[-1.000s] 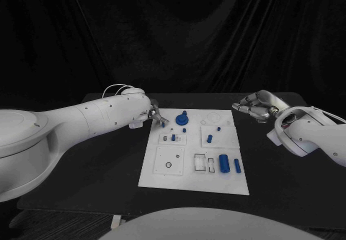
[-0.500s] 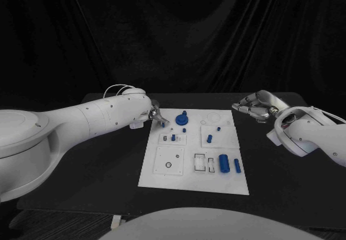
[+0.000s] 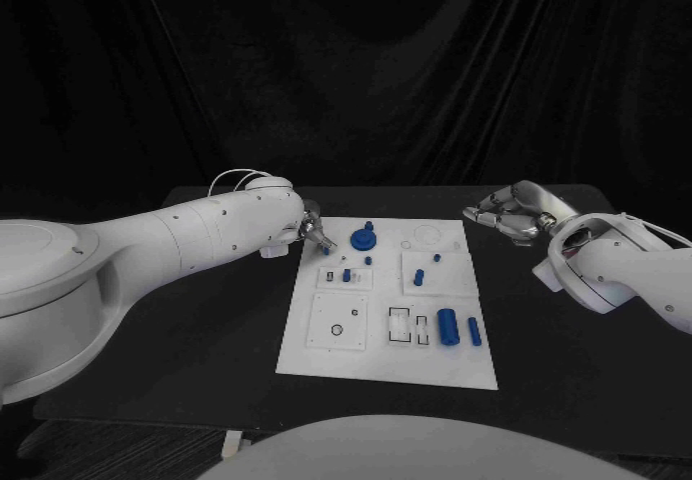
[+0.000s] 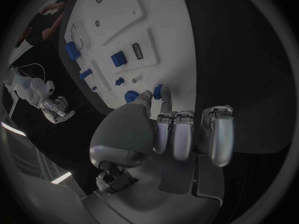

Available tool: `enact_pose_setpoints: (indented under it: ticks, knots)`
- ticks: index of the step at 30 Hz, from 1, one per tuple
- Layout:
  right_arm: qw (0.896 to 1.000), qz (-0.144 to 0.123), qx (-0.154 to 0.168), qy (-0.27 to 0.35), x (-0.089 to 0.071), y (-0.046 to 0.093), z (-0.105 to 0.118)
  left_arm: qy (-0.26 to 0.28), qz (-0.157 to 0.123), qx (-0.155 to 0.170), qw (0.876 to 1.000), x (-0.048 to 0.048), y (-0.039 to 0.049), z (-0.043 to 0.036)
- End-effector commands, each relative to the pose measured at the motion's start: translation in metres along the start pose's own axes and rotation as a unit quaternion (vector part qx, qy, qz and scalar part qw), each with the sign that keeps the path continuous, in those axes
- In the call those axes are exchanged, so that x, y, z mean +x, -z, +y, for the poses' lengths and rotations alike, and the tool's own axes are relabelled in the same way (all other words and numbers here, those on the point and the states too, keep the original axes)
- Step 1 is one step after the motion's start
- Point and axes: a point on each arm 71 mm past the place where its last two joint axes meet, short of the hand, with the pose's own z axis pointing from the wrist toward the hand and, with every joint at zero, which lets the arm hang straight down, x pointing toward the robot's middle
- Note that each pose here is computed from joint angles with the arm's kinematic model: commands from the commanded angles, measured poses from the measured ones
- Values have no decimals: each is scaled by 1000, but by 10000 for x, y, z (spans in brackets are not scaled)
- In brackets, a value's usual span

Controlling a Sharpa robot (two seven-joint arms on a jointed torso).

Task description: Assemble the parts on the task board

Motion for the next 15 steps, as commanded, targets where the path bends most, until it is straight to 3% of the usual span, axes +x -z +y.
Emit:
enact_pose_setpoints:
  ticks: [1, 15]
  knots:
    - [1000, 4, 6, 0, 12, 6, -14, -2, 7, 10, 1000, 20, -4, -27]
    - [1000, 7, 8, 0, 32, 13, -31, -2, 7, 13, 1000, 27, -1, -42]
